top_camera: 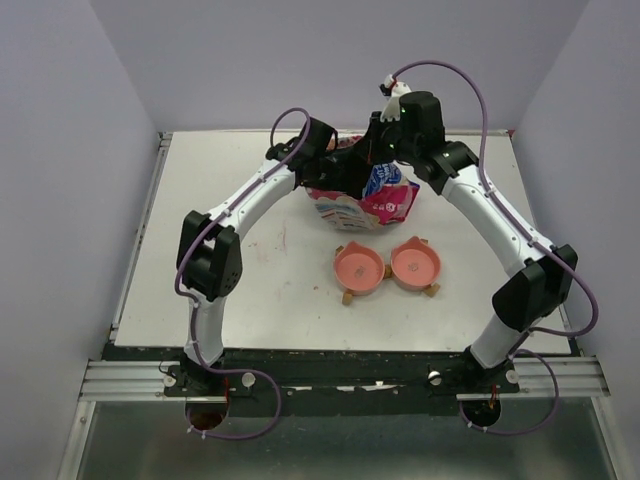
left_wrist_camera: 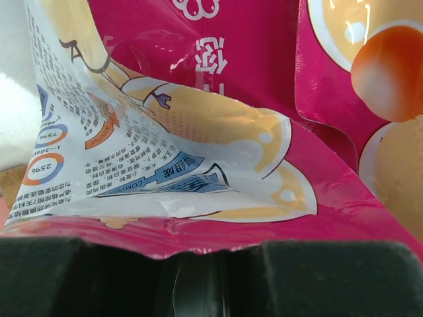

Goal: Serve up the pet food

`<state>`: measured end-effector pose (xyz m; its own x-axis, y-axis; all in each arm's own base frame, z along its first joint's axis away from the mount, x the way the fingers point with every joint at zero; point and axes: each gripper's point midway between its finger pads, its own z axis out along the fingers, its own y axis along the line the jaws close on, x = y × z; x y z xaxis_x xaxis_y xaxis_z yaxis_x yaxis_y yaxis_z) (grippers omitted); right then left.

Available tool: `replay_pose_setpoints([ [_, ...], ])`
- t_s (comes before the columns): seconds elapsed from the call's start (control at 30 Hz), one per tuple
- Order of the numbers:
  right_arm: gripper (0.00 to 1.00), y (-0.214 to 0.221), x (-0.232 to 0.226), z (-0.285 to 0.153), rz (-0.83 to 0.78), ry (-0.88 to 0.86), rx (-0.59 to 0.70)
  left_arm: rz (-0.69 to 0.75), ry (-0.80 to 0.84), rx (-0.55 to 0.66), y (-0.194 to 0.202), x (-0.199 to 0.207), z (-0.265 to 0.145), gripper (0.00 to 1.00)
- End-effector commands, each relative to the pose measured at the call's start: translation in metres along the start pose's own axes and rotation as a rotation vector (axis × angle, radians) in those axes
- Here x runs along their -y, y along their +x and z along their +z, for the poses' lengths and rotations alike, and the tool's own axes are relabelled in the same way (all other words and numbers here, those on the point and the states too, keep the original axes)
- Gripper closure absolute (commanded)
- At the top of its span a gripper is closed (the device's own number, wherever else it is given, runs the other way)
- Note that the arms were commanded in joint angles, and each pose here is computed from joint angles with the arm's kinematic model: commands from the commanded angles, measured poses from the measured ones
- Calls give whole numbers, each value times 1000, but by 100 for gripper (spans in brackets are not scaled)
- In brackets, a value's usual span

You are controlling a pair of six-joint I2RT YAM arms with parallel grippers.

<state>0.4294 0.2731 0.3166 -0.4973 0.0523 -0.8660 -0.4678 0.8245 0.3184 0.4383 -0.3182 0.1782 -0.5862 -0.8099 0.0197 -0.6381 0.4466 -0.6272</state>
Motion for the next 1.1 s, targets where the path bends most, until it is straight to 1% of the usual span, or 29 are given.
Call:
replay_pose_setpoints([
  [0.0,100,-57,-43,-64,-10,-108,211,16,-69,89,-27,-40,56,100],
  [0.03,100,-52,-36,-62,-14,-77,204,53,20,63,-23,-31,55,100],
  [0.07,100,-47,-28,-60,-7,-43,196,85,141,50,-20,-14,51,100],
  [0.13,100,-41,-15,-56,31,-16,171,153,330,27,-16,6,36,100],
  [0.17,100,-40,-12,-55,40,-15,166,192,385,16,-14,7,30,100],
  [0.23,100,-40,-8,-54,60,-7,164,234,552,-5,-12,25,12,100],
  [0.3,100,-41,-5,-53,79,-9,169,240,698,-25,-13,39,-8,100],
  [0.43,100,-47,13,-50,122,31,181,254,888,-100,-6,56,-41,100],
  [0.5,100,-54,24,-50,126,70,196,262,921,-112,-5,58,-55,100],
  [0.6,100,-67,42,-47,117,113,211,305,931,-118,-2,59,-71,100],
  [0.7,100,-80,56,-45,63,159,215,344,933,-131,2,55,-85,100],
  [0.8,100,-88,67,-41,28,203,222,337,919,-147,4,47,-92,100],
  [1.07,100,-107,87,-39,47,228,253,285,937,-187,7,35,-103,100],
])
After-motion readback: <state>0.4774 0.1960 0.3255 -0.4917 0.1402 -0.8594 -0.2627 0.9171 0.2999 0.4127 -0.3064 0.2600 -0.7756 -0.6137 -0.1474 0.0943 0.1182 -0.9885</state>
